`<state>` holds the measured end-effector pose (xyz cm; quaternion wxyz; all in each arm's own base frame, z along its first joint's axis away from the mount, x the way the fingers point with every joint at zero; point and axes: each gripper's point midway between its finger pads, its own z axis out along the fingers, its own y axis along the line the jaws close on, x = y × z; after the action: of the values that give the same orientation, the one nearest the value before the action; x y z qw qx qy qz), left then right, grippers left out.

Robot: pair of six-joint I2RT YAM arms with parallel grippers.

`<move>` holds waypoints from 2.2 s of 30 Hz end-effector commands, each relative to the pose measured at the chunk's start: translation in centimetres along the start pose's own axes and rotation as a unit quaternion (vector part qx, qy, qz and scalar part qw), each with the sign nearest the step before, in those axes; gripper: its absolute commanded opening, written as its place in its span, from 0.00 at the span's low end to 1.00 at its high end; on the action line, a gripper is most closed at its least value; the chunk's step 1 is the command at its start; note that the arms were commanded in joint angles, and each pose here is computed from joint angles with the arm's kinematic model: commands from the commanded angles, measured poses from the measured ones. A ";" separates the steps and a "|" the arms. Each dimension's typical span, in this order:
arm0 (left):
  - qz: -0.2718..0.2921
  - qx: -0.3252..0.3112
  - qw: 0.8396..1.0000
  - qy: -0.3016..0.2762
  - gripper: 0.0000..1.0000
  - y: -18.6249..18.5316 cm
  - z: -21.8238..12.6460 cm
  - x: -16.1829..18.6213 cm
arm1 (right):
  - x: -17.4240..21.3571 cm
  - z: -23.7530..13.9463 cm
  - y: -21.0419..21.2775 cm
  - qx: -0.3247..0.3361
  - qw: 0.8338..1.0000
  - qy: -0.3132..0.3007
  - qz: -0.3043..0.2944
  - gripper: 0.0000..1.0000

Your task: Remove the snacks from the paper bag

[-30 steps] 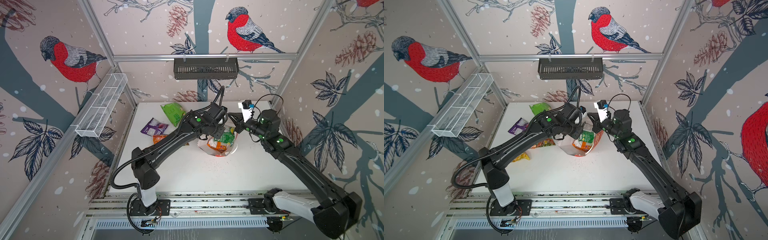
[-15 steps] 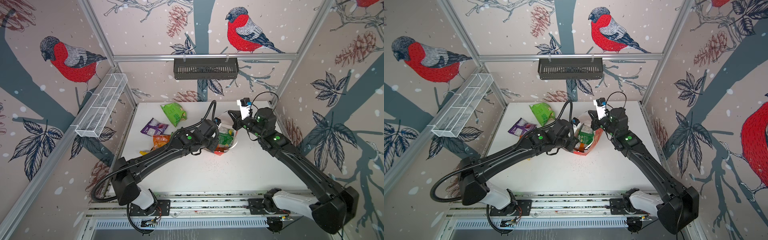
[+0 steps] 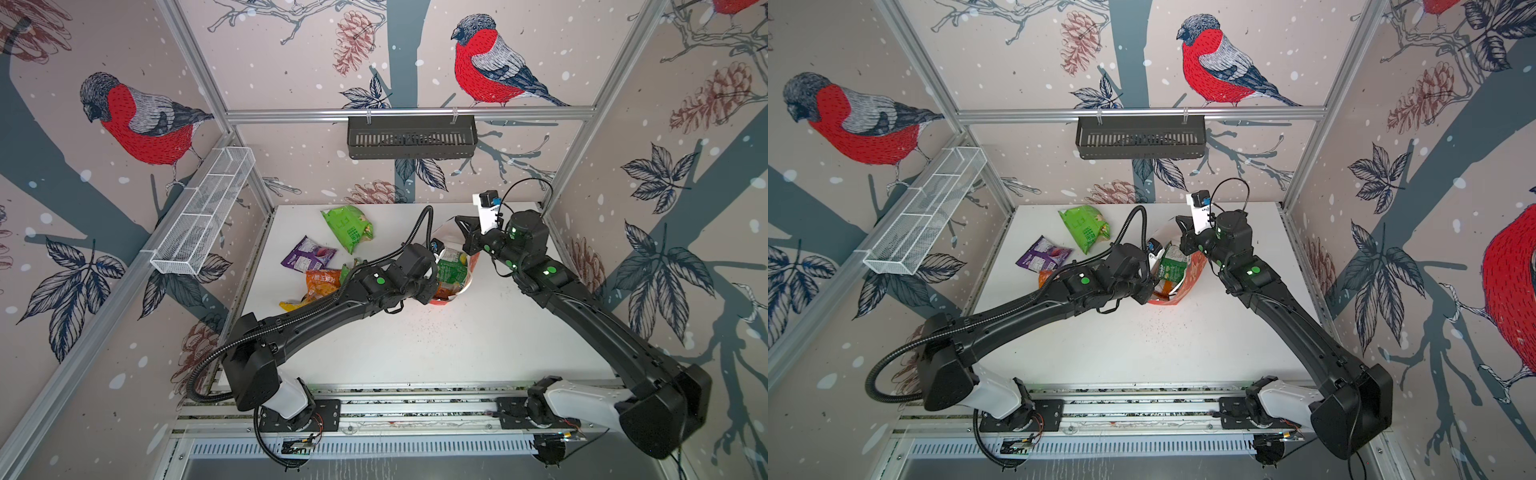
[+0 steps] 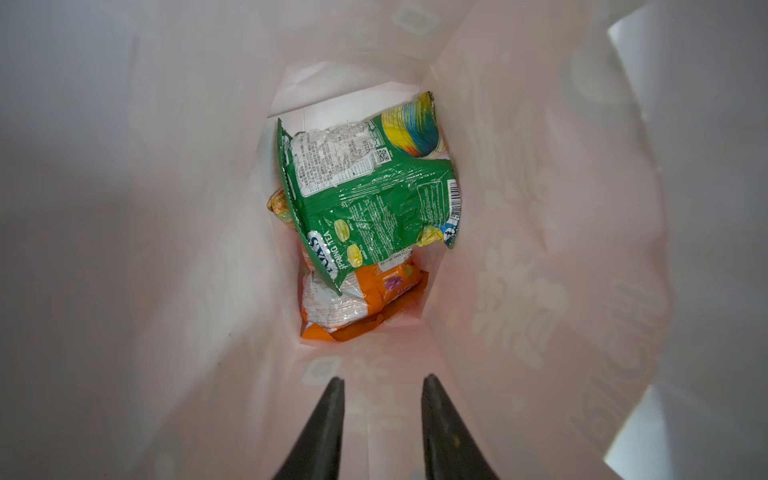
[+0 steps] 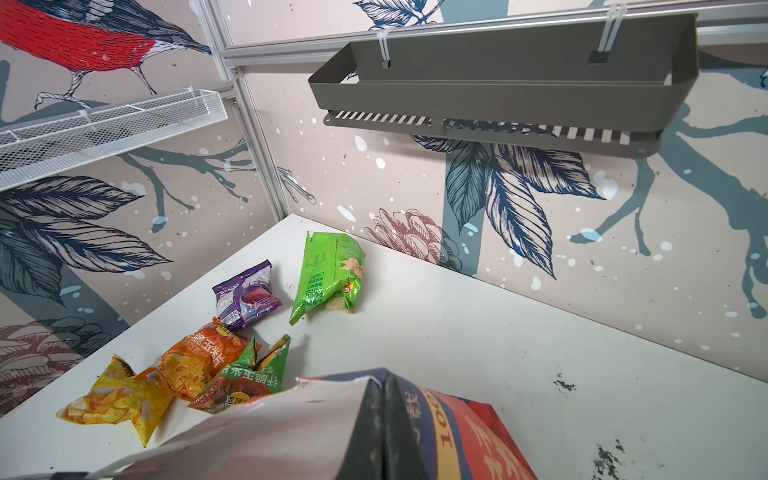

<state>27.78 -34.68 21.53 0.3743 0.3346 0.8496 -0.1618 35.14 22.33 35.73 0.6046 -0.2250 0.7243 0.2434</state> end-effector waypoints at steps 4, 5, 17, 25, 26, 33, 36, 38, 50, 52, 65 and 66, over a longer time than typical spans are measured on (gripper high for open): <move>0.010 0.015 1.000 -0.014 0.41 -0.7 1.4 -0.4 | -2.0 -1.3 2.1 -0.037 0.997 -0.053 -0.033 0.00; 0.014 0.023 1.000 -0.014 0.42 -1.0 1.7 -0.2 | -1.8 -1.4 2.3 -0.040 0.997 -0.053 -0.034 0.00; 0.001 -0.050 0.999 -0.001 0.53 1.4 5.0 2.0 | -0.3 -3.3 5.1 -0.081 0.992 -0.068 -0.070 0.00; -0.020 -0.079 0.997 -0.013 0.63 2.1 6.9 1.6 | 0.7 -3.6 6.4 -0.096 0.990 -0.064 -0.076 0.00; -0.021 -0.081 0.996 -0.014 0.64 2.1 7.2 1.6 | 0.7 -3.6 6.4 -0.095 0.991 -0.062 -0.076 0.00; -0.032 -0.105 0.994 -0.028 0.70 2.9 8.8 1.9 | 0.8 -3.6 6.8 -0.106 0.990 -0.064 -0.074 0.00; -0.040 -0.115 0.992 -0.037 0.70 3.2 9.6 1.6 | 1.1 -3.4 6.7 -0.105 0.990 -0.060 -0.071 0.00; -0.046 -0.130 0.990 -0.041 0.71 3.6 10.1 1.4 | 1.2 -3.3 6.8 -0.110 0.990 -0.057 -0.070 0.00; -0.061 -0.150 0.986 -0.046 0.55 4.0 13.6 0.8 | 1.2 -3.7 6.2 -0.107 0.990 -0.065 -0.059 0.00; -0.063 -0.153 0.985 -0.045 0.40 4.1 13.6 0.9 | 1.2 -3.7 6.1 -0.105 0.991 -0.065 -0.057 0.00; -0.057 -0.186 0.978 -0.069 0.00 5.4 11.2 0.0 | 1.4 -3.8 4.8 -0.092 0.993 -0.068 -0.042 0.00; -0.055 -0.186 0.978 -0.074 0.00 5.5 11.0 -0.2 | 1.3 -3.8 4.6 -0.089 0.993 -0.069 -0.040 0.00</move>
<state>36.96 -37.13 12.86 0.4608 0.2099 0.8608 -0.0517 29.73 23.21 34.00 0.6279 -0.2836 0.6696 0.2775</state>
